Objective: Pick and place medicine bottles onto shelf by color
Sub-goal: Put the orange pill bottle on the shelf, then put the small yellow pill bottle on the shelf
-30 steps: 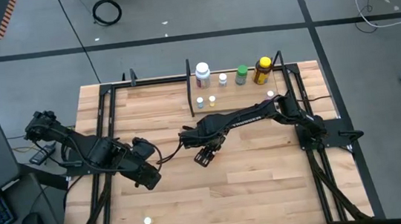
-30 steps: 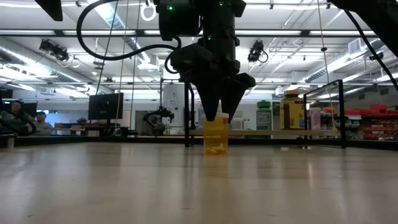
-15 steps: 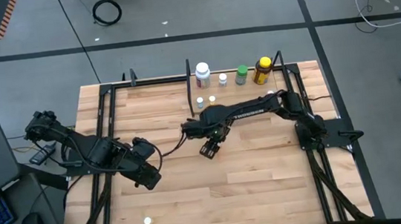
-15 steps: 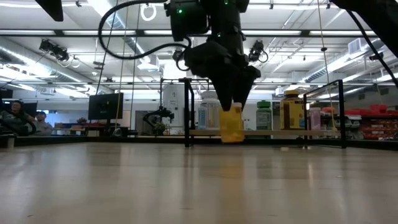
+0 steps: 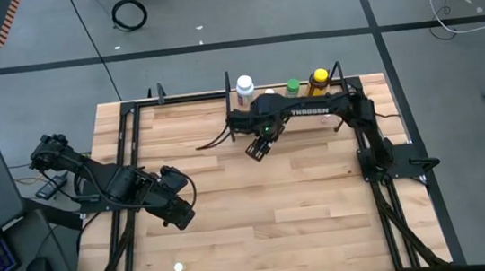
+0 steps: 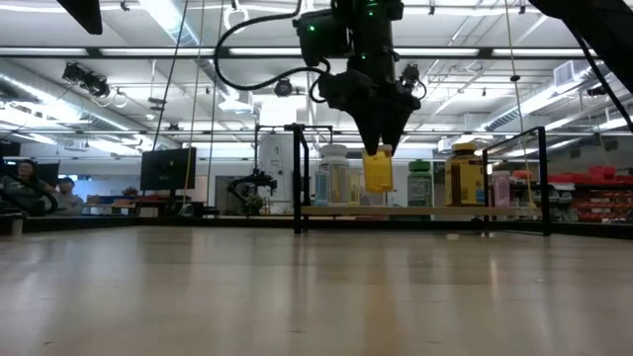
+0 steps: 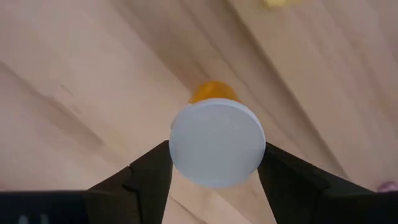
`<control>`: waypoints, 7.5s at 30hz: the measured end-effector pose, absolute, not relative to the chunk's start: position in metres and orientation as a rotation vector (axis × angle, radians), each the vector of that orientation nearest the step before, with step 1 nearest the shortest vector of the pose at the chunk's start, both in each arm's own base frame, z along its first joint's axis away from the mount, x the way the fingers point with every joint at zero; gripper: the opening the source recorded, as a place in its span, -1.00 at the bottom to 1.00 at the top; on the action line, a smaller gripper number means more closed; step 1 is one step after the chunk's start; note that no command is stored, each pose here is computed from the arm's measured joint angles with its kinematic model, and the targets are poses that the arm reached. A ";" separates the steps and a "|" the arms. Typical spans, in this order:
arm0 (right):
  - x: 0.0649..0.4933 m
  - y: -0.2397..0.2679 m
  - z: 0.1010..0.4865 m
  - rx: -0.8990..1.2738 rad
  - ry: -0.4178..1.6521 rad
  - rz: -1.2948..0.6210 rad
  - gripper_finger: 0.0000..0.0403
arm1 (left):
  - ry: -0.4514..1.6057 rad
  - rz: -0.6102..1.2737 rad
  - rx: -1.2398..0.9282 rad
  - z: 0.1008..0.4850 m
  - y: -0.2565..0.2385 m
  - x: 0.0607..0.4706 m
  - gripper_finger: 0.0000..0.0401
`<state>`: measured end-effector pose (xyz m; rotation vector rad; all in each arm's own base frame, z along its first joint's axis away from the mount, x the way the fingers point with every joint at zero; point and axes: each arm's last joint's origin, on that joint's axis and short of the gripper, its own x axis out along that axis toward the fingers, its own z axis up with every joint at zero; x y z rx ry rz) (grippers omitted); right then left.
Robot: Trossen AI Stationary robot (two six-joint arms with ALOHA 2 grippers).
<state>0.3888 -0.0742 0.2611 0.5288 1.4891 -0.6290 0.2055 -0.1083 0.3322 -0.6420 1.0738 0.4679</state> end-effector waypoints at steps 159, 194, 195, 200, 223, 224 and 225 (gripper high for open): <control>0.363 0.086 0.353 0.624 1.185 -0.296 0.38 | 1.129 0.043 -1.037 0.349 -0.179 0.192 0.38; 0.296 0.246 0.276 0.710 1.138 -0.466 0.37 | 0.660 -0.002 -1.096 0.374 -0.155 0.236 -0.13; 0.294 0.249 0.275 0.720 1.139 -0.462 0.37 | 0.688 -0.015 -1.076 0.372 -0.158 0.233 -0.14; 0.280 0.264 0.272 0.750 1.108 -0.494 0.37 | 0.825 0.006 -0.985 0.361 -0.171 0.214 -0.17; 0.283 0.262 0.252 0.825 1.025 -0.555 0.37 | 1.186 -0.109 -0.878 0.320 -0.261 0.160 -0.22; 0.284 0.261 0.252 0.826 1.025 -0.557 0.37 | 1.208 -0.112 -0.847 0.315 -0.262 0.162 -0.24; 0.284 0.261 0.252 0.827 1.025 -0.557 0.37 | 1.224 -0.114 -0.818 0.312 -0.263 0.163 -0.27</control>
